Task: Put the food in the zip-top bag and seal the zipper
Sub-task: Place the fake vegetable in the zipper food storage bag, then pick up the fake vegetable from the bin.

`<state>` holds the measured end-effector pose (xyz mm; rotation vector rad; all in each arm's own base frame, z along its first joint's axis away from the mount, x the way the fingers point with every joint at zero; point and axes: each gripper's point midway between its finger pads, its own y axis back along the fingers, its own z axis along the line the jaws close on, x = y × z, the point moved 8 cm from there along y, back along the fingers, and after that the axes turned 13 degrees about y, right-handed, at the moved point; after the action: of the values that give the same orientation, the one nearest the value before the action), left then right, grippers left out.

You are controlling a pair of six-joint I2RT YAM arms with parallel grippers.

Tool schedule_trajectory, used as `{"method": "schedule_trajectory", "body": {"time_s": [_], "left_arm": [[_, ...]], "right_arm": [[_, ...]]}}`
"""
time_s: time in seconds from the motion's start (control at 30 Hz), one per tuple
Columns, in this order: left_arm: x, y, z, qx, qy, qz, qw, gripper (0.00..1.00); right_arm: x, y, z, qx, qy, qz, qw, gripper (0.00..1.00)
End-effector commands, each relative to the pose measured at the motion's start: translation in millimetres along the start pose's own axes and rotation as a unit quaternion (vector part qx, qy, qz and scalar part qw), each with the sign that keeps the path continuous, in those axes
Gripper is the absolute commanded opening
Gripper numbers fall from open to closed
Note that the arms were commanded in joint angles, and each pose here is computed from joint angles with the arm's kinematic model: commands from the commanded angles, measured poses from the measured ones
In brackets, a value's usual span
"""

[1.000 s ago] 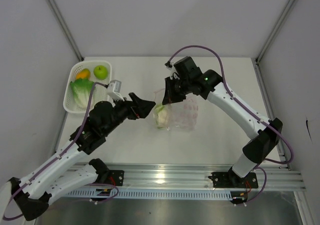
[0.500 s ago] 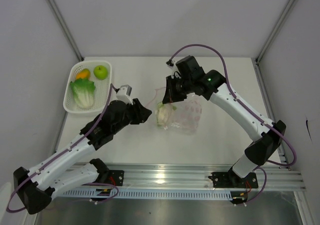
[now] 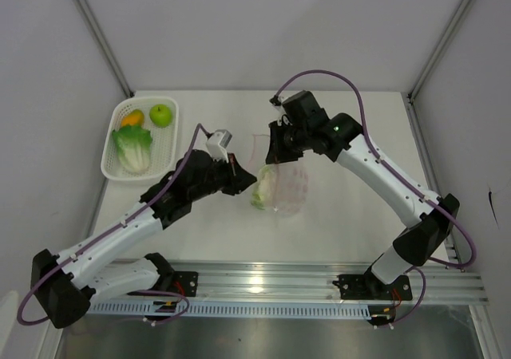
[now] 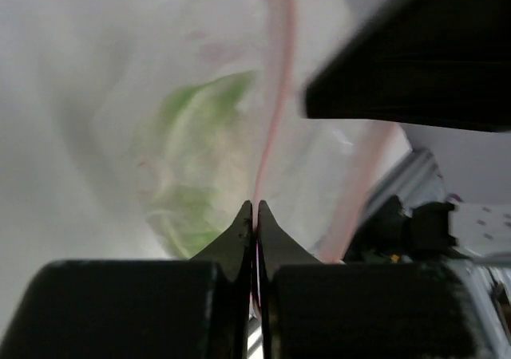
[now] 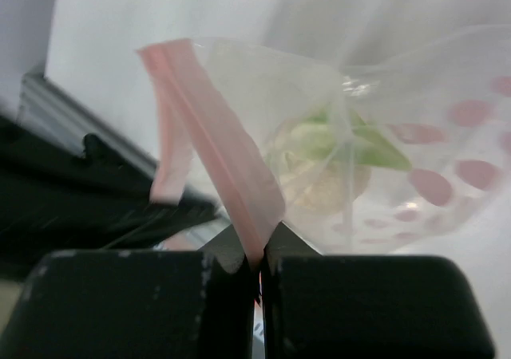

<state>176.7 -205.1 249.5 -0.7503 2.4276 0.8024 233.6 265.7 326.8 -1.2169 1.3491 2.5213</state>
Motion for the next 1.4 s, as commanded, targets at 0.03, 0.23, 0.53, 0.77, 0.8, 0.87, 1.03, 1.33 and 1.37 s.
{"method": "schedule_trajectory", "body": {"time_s": [0.03, 0.23, 0.53, 0.77, 0.8, 0.87, 1.03, 1.33, 1.37], "left_arm": [[-48, 27, -95, 0.220, -0.051, -0.019, 0.974, 0.00], [-59, 22, -134, 0.287, -0.031, 0.061, 0.955, 0.01], [-38, -6, -74, 0.189, 0.022, 0.063, 0.980, 0.01], [-41, -17, -15, 0.104, 0.055, 0.052, 0.992, 0.01], [-42, -17, -12, 0.099, 0.054, 0.045, 0.993, 0.01], [-44, -17, -6, 0.090, 0.054, 0.037, 0.994, 0.01], [-52, -5, -3, 0.073, 0.026, -0.032, 0.996, 0.19], [-70, 43, -6, 0.068, -0.070, -0.173, 0.980, 0.99], [-74, 46, -4, 0.052, -0.069, -0.196, 0.977, 1.00]], "right_arm": [[-6, 19, -27, 0.135, 0.025, -0.037, 0.990, 0.00], [-27, 77, -11, 0.135, 0.032, -0.107, 0.985, 0.00], [-3, 62, -29, 0.141, 0.020, -0.077, 0.987, 0.00], [-10, 58, -25, 0.122, 0.026, -0.089, 0.988, 0.00], [-11, 55, -25, 0.121, 0.025, -0.088, 0.988, 0.00], [-12, 44, -26, 0.114, 0.023, -0.082, 0.990, 0.00], [-11, 22, -26, 0.090, 0.020, -0.064, 0.994, 0.00], [-15, 9, -27, 0.082, 0.033, -0.059, 0.994, 0.00], [-16, 8, -27, 0.082, 0.034, -0.060, 0.994, 0.00]]}}
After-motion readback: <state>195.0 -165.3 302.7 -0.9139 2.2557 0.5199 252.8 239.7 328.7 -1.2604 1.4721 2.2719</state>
